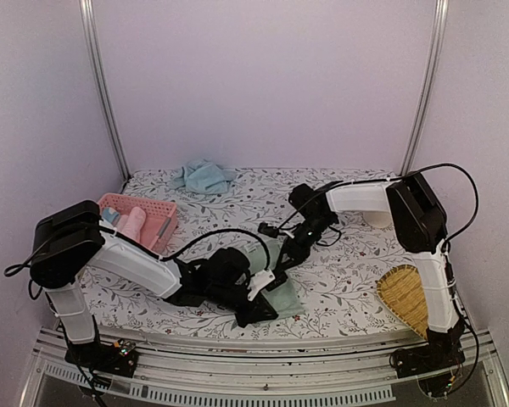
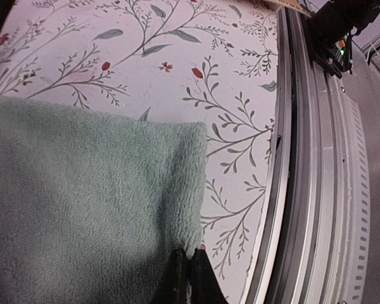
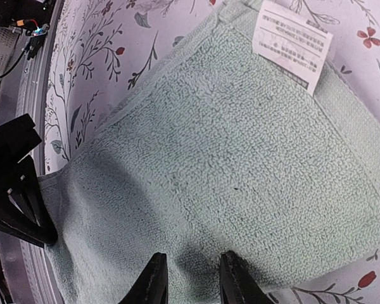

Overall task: Roll the towels
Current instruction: Roll the towel at the center of the board.

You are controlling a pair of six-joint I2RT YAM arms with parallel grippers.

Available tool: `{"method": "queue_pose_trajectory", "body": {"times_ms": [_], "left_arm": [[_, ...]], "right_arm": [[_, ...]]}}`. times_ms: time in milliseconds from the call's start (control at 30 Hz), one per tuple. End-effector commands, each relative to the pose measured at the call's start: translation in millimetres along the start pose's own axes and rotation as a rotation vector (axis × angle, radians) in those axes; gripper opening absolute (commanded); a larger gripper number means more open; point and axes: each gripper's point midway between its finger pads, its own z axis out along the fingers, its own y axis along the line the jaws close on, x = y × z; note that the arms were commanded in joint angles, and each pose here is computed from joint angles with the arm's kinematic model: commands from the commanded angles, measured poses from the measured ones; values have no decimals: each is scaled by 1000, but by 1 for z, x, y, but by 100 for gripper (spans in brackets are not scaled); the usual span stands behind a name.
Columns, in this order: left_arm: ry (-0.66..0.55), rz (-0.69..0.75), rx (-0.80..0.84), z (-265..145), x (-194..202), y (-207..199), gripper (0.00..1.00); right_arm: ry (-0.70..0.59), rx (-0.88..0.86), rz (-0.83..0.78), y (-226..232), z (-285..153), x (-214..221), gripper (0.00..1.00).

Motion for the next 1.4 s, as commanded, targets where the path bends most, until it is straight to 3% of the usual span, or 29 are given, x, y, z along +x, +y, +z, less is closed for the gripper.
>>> {"method": "queue_pose_trajectory", "body": {"times_ms": [0, 233, 400, 500, 700, 967, 1367], "left_arm": [[26, -106, 43, 5, 9, -7, 0], [-34, -287, 112, -1, 6, -4, 0], [-90, -451, 169, -8, 6, 4, 0], [-97, -571, 202, -10, 7, 13, 0], [-97, -720, 230, -10, 2, 20, 0], [-47, -738, 235, -4, -1, 18, 0], [22, -813, 178, 9, 29, 30, 0]], "right_arm": [[53, 62, 25, -13, 0, 13, 32], [-102, 90, -94, 36, -72, -17, 38], [-172, 88, -187, 70, -90, -4, 38], [-182, 117, -263, 80, -84, 9, 37], [-81, 220, -453, 106, -42, 40, 35], [-21, 236, -615, 142, 0, 44, 33], [61, 275, -650, 135, 29, 57, 32]]}}
